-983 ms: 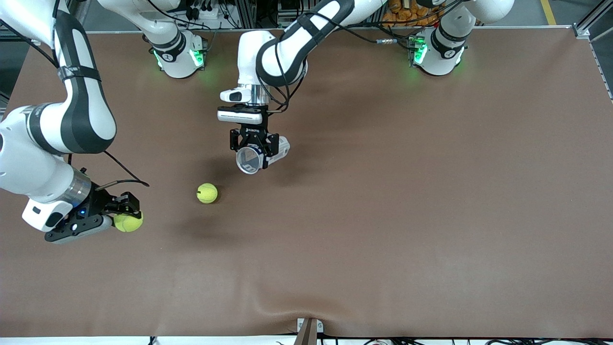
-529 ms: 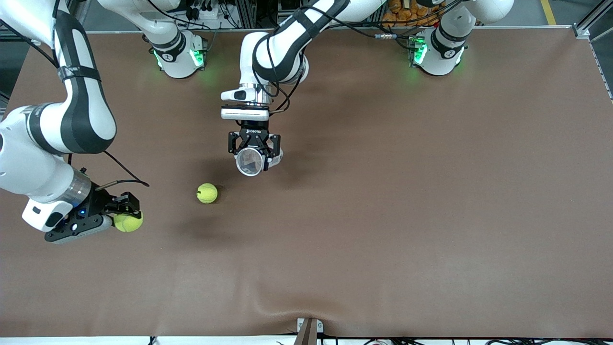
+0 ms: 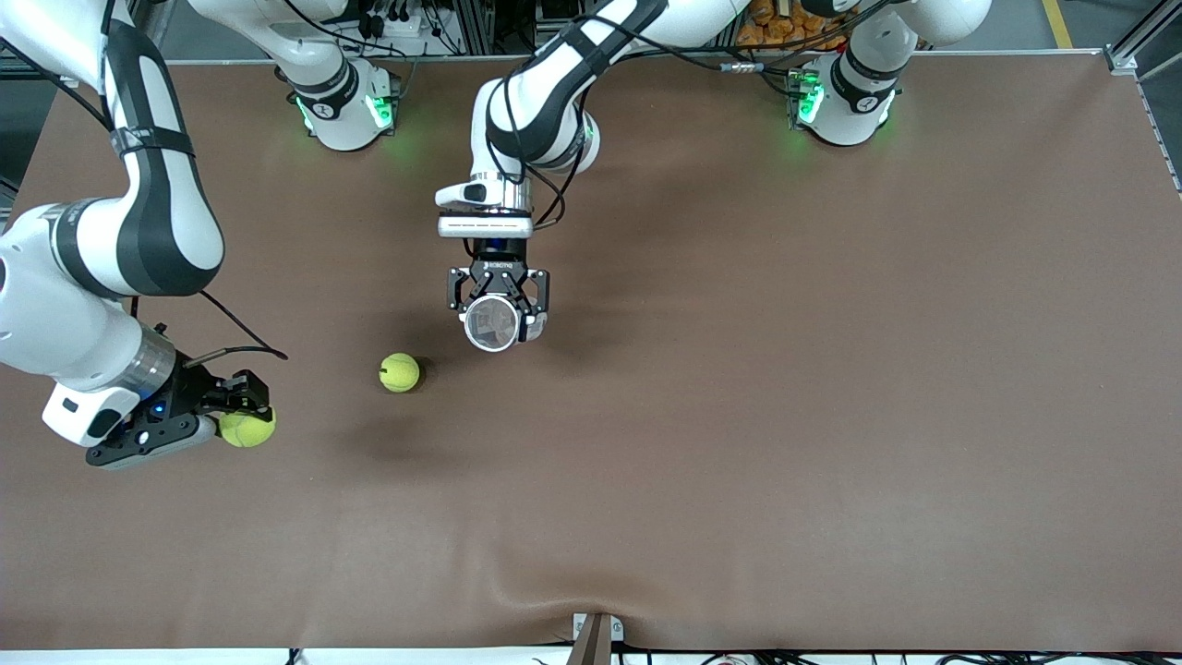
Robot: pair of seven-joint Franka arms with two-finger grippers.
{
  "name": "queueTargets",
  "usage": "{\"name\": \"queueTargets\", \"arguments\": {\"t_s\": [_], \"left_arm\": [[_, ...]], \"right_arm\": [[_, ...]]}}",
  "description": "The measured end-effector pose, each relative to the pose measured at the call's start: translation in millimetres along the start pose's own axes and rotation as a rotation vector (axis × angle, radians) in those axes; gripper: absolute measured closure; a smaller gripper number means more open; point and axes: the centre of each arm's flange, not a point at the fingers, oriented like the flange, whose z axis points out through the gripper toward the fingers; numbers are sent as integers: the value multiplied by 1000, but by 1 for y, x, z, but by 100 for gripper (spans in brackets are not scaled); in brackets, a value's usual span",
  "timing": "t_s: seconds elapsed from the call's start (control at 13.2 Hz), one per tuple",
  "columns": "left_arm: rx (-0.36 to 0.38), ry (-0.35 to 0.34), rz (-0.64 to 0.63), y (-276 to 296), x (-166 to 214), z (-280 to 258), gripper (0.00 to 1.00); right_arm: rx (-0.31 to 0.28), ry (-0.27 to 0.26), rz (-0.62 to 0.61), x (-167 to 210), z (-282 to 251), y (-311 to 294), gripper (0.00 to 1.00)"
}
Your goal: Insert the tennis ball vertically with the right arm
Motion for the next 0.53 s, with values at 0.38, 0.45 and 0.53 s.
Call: {"name": "queueTargets", "arguments": {"t_s": [0.38, 0.45, 0.53], "left_arm": [[29, 116, -32, -6, -7, 10, 26], [35, 136, -36, -7, -11, 13, 26], [39, 161, -40, -8, -16, 15, 26]], "right_arm": [[0, 0, 0, 0, 0, 0, 34], [0, 0, 0, 0, 0, 0, 34], [0, 0, 0, 0, 0, 0, 34]]}}
